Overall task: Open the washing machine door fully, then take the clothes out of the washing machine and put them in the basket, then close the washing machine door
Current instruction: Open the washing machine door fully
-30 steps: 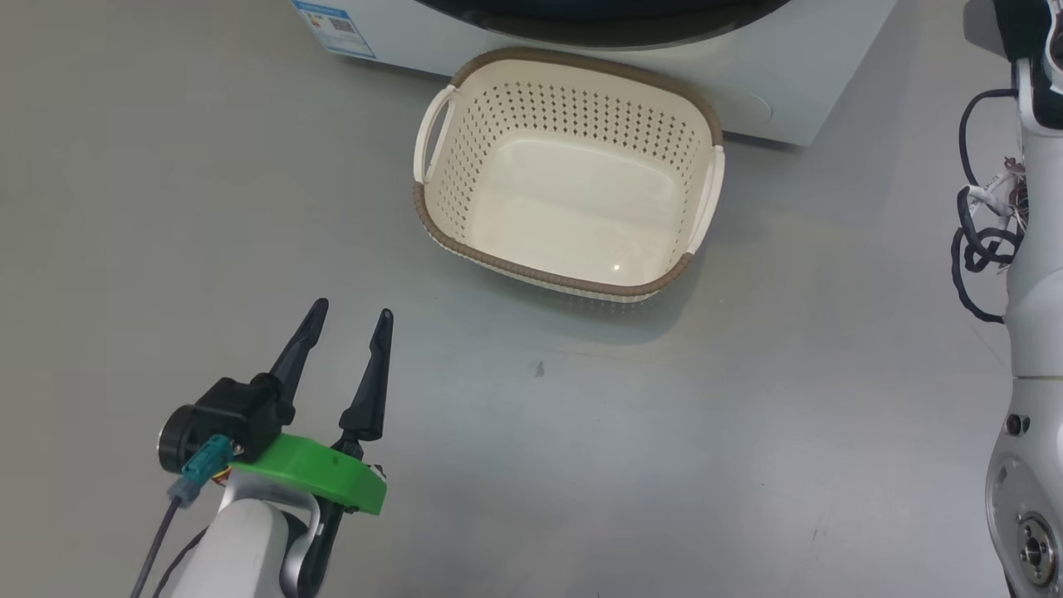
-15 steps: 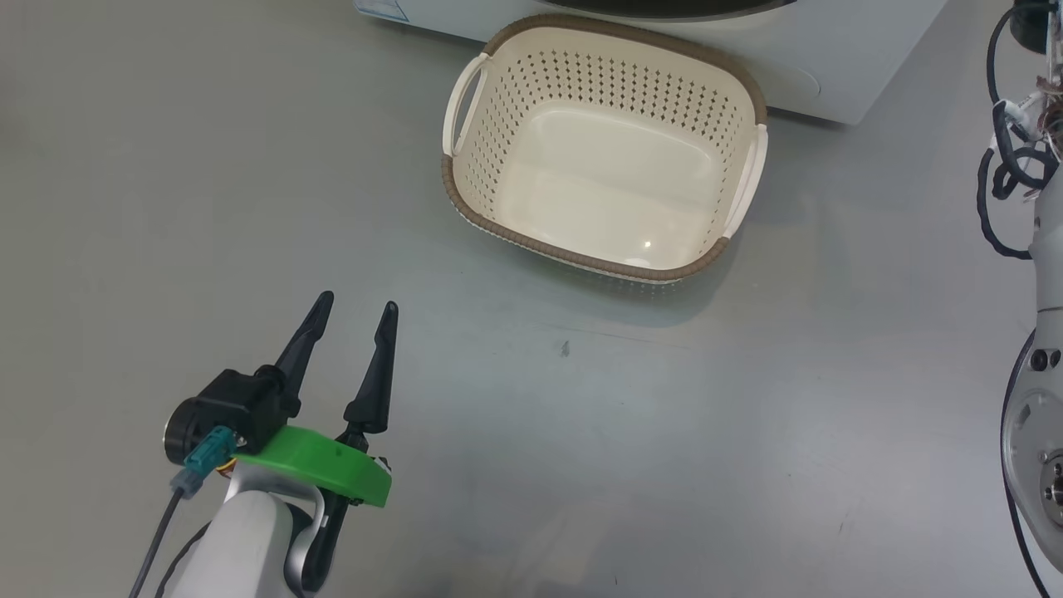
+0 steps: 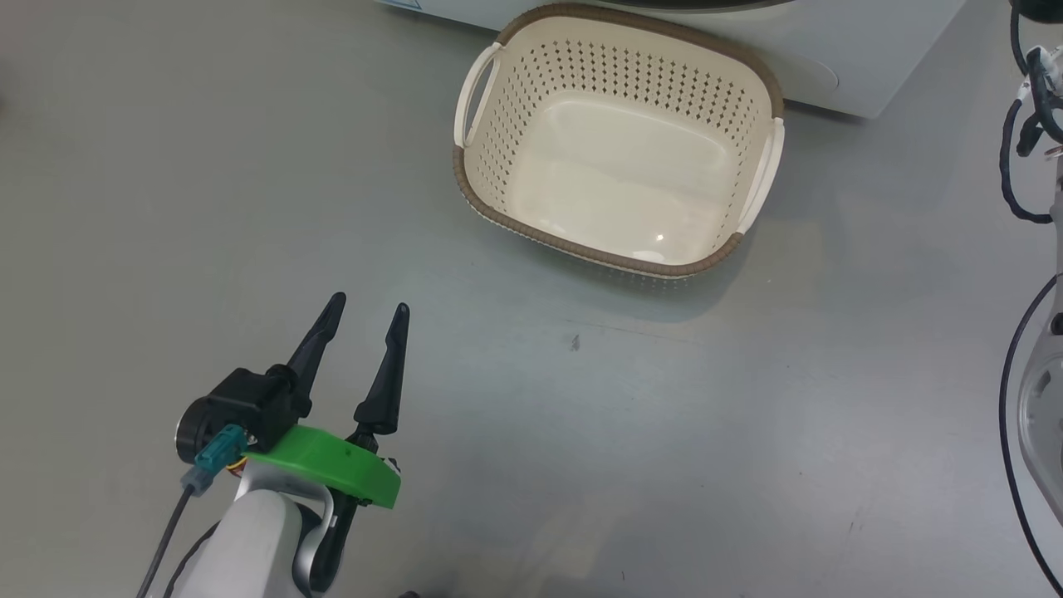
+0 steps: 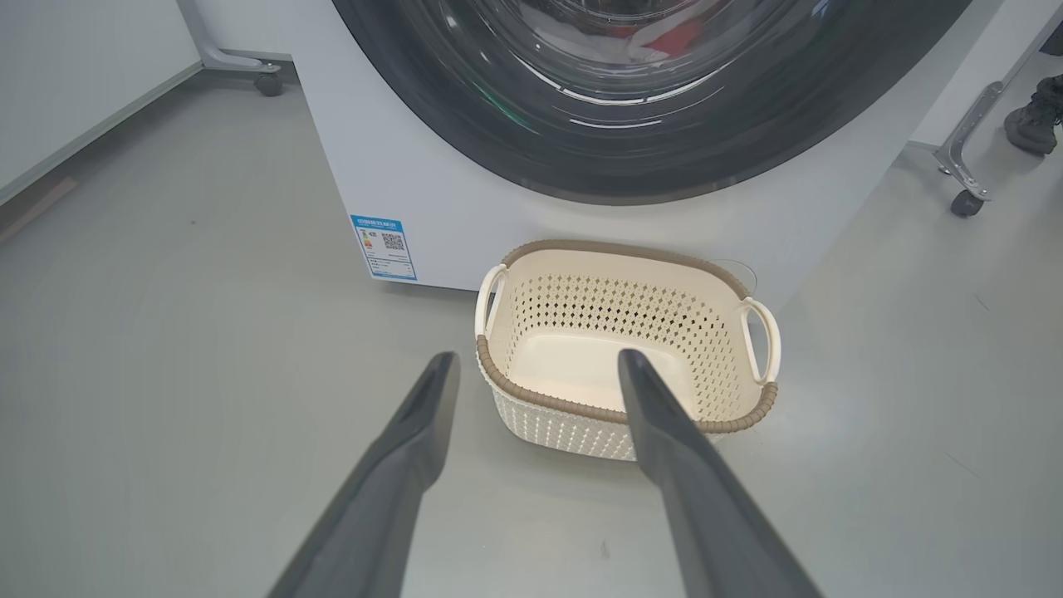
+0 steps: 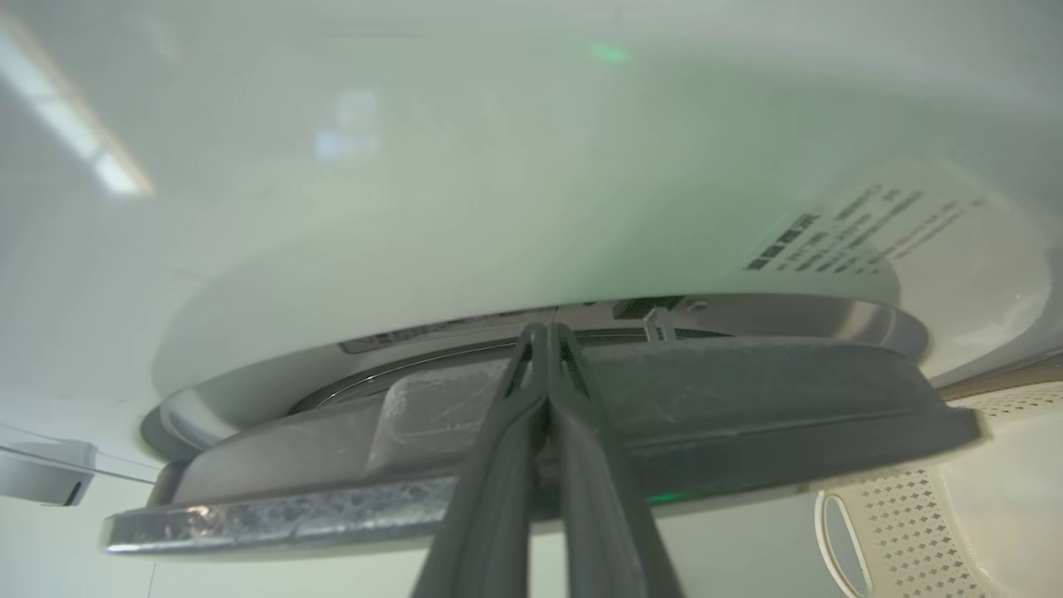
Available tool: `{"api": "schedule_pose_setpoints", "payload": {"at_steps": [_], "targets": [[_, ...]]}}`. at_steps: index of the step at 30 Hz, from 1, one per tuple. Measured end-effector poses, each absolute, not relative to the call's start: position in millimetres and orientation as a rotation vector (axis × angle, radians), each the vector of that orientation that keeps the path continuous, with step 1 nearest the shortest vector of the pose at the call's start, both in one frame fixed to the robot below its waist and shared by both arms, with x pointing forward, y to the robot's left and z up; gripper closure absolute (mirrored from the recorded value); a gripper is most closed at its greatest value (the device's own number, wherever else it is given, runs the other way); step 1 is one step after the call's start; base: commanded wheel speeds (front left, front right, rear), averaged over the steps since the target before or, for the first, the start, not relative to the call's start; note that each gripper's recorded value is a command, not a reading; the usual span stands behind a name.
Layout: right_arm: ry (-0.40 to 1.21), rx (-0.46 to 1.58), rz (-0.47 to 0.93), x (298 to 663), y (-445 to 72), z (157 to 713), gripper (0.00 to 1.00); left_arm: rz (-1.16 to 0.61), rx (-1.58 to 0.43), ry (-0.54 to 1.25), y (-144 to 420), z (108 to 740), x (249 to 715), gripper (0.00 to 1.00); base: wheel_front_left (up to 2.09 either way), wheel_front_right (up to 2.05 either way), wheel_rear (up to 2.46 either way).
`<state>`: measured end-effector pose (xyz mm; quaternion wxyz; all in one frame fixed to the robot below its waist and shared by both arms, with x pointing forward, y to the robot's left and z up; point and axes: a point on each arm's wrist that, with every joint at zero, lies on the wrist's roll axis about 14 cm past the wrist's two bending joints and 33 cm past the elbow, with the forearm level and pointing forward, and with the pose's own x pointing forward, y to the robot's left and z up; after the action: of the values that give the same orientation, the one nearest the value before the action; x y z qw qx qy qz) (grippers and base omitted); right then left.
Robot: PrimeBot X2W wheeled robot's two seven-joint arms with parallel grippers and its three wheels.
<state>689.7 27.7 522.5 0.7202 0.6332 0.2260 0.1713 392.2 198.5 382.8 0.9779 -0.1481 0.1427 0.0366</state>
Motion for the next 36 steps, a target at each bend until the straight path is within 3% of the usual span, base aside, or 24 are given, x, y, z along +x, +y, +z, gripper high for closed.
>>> {"api": "schedule_pose_setpoints", "payload": {"at_steps": [36], "targets": [[0.709, 1.436, 0.451, 663.3, 35.9, 516.5, 1.0, 0.053, -0.303, 0.242, 194.9, 397.8, 400.1, 0.0, 0.0, 0.0, 0.0]]}}
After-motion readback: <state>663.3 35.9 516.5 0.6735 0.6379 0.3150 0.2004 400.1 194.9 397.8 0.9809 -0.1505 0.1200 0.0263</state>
